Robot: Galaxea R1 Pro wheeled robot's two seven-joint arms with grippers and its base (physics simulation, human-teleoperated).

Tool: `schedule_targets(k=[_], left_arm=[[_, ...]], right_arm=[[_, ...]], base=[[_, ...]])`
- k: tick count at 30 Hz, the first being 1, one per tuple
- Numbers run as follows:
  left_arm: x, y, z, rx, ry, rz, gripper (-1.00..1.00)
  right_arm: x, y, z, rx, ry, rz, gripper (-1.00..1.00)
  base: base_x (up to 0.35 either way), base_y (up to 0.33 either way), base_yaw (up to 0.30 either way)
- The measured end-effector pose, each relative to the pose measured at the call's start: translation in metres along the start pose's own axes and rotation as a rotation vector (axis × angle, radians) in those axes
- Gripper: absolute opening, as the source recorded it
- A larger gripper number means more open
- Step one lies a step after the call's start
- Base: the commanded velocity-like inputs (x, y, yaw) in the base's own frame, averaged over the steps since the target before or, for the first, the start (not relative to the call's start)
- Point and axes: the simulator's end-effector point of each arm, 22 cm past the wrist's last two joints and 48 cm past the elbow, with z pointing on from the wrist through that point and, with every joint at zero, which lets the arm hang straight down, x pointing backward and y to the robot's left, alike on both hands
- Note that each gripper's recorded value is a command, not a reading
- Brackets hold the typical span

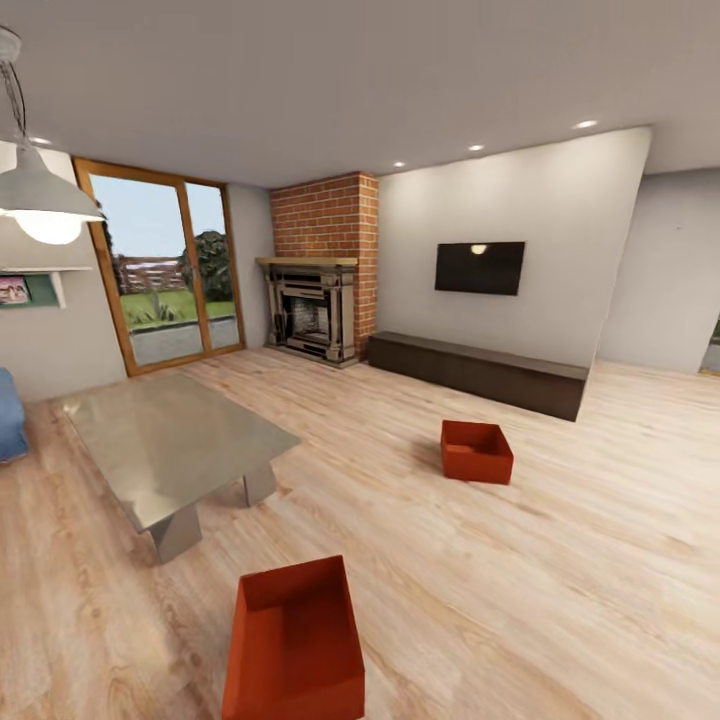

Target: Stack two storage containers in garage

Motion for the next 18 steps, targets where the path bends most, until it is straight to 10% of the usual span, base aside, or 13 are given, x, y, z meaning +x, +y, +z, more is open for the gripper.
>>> schedule_targets(k=[18], left_arm=[[-0.0028,-0.0012,0.0002,0.001,-0.012,-0.012,1.00]], right_arm=[[0.0005,-0.0024,0.0001,0.003,0.000,0.001,1.00]], base=[[0.160,0.216,0.109]])
